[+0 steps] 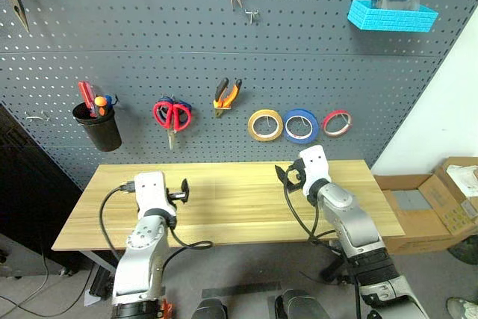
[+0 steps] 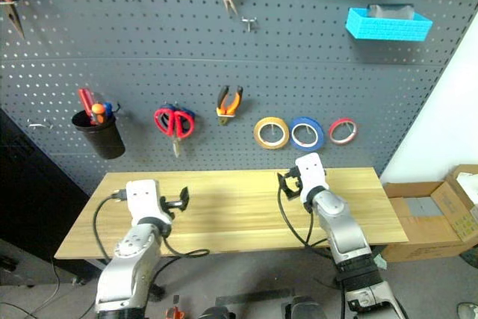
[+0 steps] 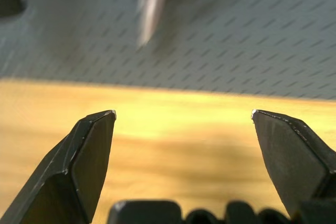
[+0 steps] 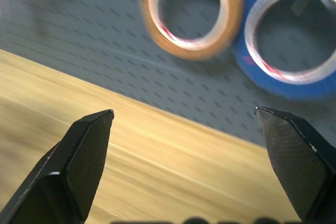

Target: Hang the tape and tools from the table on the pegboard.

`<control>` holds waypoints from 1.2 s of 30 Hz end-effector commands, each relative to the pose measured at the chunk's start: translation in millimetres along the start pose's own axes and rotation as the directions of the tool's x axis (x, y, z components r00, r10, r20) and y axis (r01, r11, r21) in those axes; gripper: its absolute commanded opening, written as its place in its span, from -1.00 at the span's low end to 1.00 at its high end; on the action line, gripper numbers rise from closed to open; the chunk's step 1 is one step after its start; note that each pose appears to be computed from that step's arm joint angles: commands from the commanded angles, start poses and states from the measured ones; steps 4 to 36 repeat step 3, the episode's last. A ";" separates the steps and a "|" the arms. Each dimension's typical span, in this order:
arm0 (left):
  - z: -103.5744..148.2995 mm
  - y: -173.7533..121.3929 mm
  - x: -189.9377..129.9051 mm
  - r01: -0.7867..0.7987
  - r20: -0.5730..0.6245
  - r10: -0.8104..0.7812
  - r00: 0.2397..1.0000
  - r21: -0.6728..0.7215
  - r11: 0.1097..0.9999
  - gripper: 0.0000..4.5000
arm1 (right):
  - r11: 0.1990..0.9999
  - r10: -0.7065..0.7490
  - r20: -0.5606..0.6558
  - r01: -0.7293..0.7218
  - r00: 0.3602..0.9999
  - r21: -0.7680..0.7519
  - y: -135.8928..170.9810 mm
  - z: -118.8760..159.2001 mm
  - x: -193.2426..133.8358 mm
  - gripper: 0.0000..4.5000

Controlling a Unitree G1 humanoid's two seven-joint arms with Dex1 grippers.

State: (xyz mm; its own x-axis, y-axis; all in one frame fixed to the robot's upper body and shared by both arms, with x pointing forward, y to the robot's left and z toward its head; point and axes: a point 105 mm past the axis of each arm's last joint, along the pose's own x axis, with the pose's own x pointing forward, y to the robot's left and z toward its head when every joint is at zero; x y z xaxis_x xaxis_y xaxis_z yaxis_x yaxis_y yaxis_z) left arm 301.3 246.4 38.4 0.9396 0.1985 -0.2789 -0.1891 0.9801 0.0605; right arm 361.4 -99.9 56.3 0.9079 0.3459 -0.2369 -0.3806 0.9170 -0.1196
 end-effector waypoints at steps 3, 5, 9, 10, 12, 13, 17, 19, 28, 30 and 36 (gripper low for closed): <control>1.1 1.0 1.1 0.070 0.026 -0.070 0.997 0.022 0.997 0.98 | 0.997 -0.073 0.028 0.073 0.997 -0.004 -14.4 3.3 0.1 1.00; 1.1 1.0 1.1 0.070 0.026 -0.070 0.997 0.022 0.997 0.98 | 0.997 -0.073 0.028 0.073 0.997 -0.004 -14.4 3.3 0.1 1.00; 1.1 1.0 1.1 0.070 0.026 -0.070 0.997 0.022 0.997 0.98 | 0.997 -0.073 0.028 0.073 0.997 -0.004 -14.4 3.3 0.1 1.00; 1.1 1.0 1.1 0.070 0.026 -0.070 0.997 0.022 0.997 0.98 | 0.997 -0.073 0.028 0.073 0.997 -0.004 -14.4 3.3 0.1 1.00; 1.1 1.0 1.1 0.070 0.026 -0.070 0.997 0.022 0.997 0.98 | 0.997 -0.073 0.028 0.073 0.997 -0.004 -14.4 3.3 0.1 1.00; 1.1 1.0 1.1 0.070 0.026 -0.070 0.997 0.022 0.997 0.98 | 0.997 -0.073 0.028 0.073 0.997 -0.004 -14.4 3.3 0.1 1.00; 1.1 1.0 1.1 0.070 0.026 -0.070 0.997 0.022 0.997 0.98 | 0.997 -0.073 0.028 0.073 0.997 -0.004 -14.4 3.3 0.1 1.00; 1.1 1.0 1.1 0.070 0.026 -0.070 0.997 0.022 0.997 0.98 | 0.997 -0.073 0.028 0.073 0.997 -0.004 -14.4 3.3 0.1 1.00; 1.1 1.0 1.1 0.070 0.026 -0.070 0.997 0.022 0.997 0.98 | 0.997 -0.073 0.028 0.073 0.997 -0.004 -14.4 3.3 0.1 1.00; 1.1 1.0 1.1 0.070 0.026 -0.070 0.997 0.022 0.997 0.98 | 0.997 -0.073 0.028 0.073 0.997 -0.004 -14.4 3.3 0.1 1.00; 1.1 1.0 1.1 0.070 0.026 -0.070 0.997 0.022 0.997 0.98 | 0.997 -0.073 0.028 0.073 0.997 -0.004 -14.4 3.3 0.1 1.00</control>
